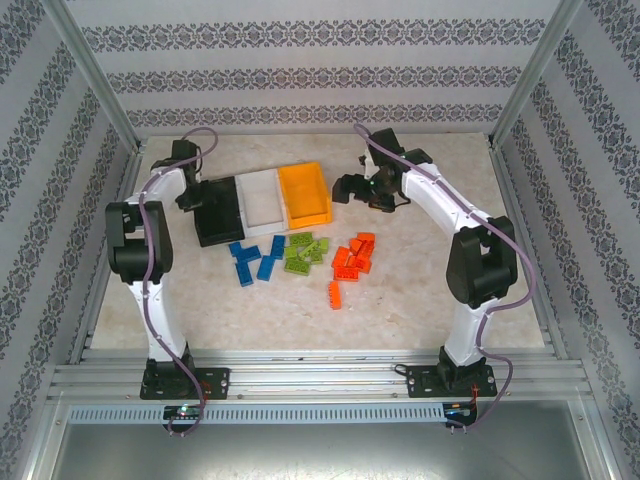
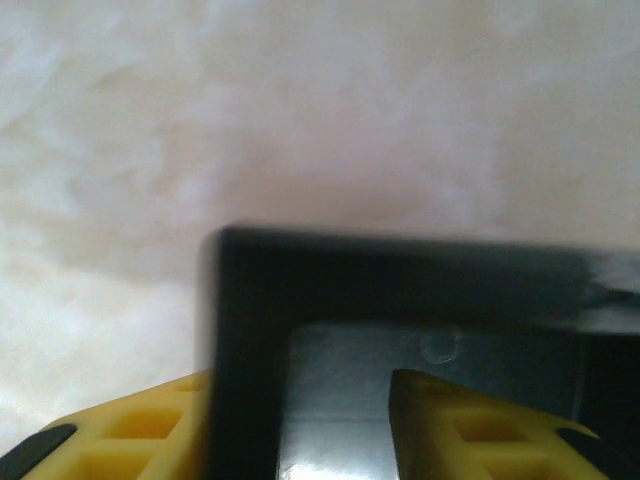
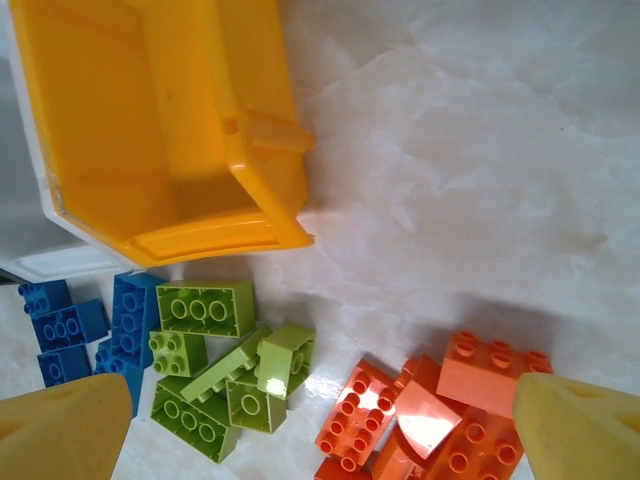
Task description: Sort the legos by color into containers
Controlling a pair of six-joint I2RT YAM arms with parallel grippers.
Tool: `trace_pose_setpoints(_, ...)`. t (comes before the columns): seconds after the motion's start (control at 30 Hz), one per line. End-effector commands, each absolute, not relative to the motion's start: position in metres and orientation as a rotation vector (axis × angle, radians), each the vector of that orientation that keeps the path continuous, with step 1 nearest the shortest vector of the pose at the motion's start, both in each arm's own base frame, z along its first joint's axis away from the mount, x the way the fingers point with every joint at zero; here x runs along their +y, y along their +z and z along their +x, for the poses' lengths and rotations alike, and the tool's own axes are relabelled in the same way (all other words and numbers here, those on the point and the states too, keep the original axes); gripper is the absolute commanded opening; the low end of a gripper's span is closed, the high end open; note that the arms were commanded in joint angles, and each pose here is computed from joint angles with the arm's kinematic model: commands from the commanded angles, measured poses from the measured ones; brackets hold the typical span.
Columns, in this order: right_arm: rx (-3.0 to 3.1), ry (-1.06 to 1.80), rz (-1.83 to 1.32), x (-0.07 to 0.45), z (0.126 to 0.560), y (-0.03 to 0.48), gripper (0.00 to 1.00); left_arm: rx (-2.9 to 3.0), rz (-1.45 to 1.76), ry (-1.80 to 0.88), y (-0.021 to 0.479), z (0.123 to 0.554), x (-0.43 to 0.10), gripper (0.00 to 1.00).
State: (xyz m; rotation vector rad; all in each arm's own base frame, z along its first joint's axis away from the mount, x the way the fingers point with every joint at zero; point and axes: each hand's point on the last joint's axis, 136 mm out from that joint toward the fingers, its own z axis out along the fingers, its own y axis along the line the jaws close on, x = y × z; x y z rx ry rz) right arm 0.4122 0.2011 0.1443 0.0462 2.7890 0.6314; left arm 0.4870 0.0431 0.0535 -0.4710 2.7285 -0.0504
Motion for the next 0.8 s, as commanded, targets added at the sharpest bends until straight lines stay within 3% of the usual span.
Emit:
trace_pose_setpoints(0.0, 2.805, 0.601, 0.067, 0.186, 0.399, 0.153, 0.98, 2.783, -0.328, -0.122, 0.050, 0.494, 0.003, 0.42)
trace_pose_setpoints(0.33, 2.968, 0.445, 0.294, 0.129, 0.352, 0.127, 0.85, 2.787, -0.249, -0.266, 0.056, 0.513, -0.079, 0.40)
trace_pose_setpoints(0.77, 3.069, 0.307, 0.163, 0.146, 0.334, 0.098, 0.82, 2.746, -0.393, -0.273, 0.088, 0.492, -0.065, 0.44)
